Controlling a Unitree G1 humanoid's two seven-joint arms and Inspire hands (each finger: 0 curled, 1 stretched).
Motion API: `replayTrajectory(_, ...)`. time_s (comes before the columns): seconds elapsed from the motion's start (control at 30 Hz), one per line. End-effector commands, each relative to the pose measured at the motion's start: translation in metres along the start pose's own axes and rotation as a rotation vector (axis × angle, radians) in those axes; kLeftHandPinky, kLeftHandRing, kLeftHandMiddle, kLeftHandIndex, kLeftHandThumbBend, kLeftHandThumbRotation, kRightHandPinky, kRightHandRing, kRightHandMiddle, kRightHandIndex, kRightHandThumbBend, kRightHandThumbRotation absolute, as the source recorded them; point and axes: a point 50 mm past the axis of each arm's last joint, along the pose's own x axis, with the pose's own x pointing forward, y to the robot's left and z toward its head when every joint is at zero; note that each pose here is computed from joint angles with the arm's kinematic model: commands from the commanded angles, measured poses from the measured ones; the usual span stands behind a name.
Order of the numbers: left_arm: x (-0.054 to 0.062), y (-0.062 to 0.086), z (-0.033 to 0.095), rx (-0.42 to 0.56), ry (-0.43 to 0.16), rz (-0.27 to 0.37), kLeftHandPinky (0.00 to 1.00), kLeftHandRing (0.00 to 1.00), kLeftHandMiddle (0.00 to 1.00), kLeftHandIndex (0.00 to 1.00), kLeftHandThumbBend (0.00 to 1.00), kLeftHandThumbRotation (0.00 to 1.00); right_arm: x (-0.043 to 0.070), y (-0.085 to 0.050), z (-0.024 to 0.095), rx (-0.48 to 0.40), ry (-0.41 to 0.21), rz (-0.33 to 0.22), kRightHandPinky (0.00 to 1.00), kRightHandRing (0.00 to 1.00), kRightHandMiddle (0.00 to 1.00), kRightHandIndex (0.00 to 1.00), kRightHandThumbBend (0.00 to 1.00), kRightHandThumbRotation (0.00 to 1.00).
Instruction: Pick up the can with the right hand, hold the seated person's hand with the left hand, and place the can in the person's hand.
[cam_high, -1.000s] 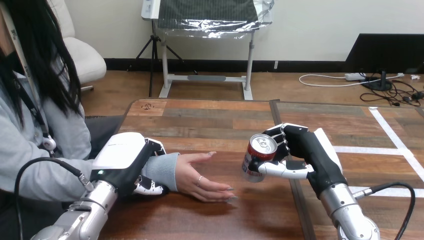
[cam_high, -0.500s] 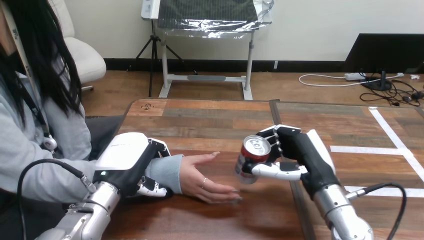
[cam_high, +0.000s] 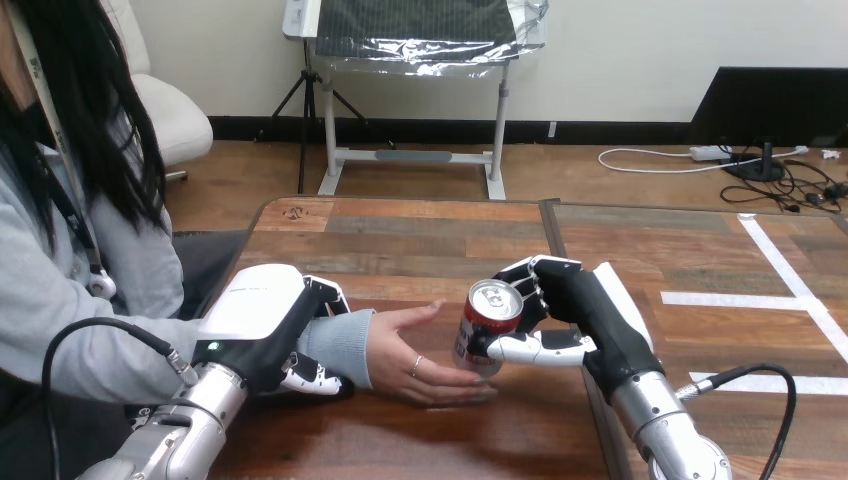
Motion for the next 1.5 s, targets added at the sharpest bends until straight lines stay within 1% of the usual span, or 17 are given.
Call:
replayTrajectory(0.0,0.013,0.023,0.010,-0.015,-0.049,0.098,0.39,0.41,0.44,0.46,0.85,0.00,0.027,-0.010,0.034,-0.012,-0.144,-0.038,0.42,0.45,0.50,0.52,0.78,0.00)
replayTrajectory(0.07,0.013,0.024,0.010,-0.017,-0.051,0.100,0.39,0.41,0.44,0.46,0.86,0.00,0.028,-0.009,0.034,-0.016,-0.140,-0.035,0.42,0.45,0.50,0.52,0.78,0.00)
replayTrajectory(0.17,0.013,0.024,0.012,-0.007,-0.064,0.111,0.39,0.40,0.44,0.46,0.86,0.00,0.028,-0.008,0.035,-0.018,-0.155,-0.027,0.42,0.44,0.50,0.52,0.77,0.00)
replayTrajectory(0.27,0.013,0.025,0.013,-0.022,-0.063,0.107,0.39,0.40,0.44,0.45,0.86,0.00,0.028,-0.006,0.036,0.007,-0.155,-0.023,0.42,0.44,0.50,0.52,0.77,0.00)
replayTrajectory(0.47,0.013,0.027,0.015,-0.027,-0.073,0.113,0.39,0.40,0.44,0.45,0.86,0.00,0.029,-0.003,0.037,0.019,-0.160,-0.010,0.41,0.44,0.50,0.52,0.77,0.00)
replayTrajectory(0.67,0.013,0.028,0.017,-0.035,-0.083,0.113,0.39,0.40,0.44,0.45,0.86,0.00,0.030,0.000,0.037,0.042,-0.152,0.000,0.41,0.44,0.50,0.52,0.76,0.00)
replayTrajectory(0.77,0.013,0.029,0.018,-0.032,-0.090,0.117,0.38,0.40,0.44,0.45,0.86,0.00,0.030,0.002,0.038,0.034,-0.156,-0.005,0.41,0.44,0.50,0.52,0.76,0.00)
replayTrajectory(1.0,0.013,0.030,0.021,-0.041,-0.095,0.121,0.38,0.39,0.43,0.45,0.85,0.00,0.030,0.005,0.039,0.045,-0.164,0.003,0.40,0.43,0.49,0.52,0.76,0.00)
replayTrajectory(1.47,0.012,0.031,0.023,-0.044,-0.106,0.130,0.35,0.37,0.42,0.44,0.88,0.00,0.030,0.011,0.040,0.055,-0.170,0.019,0.39,0.43,0.49,0.52,0.76,0.00)
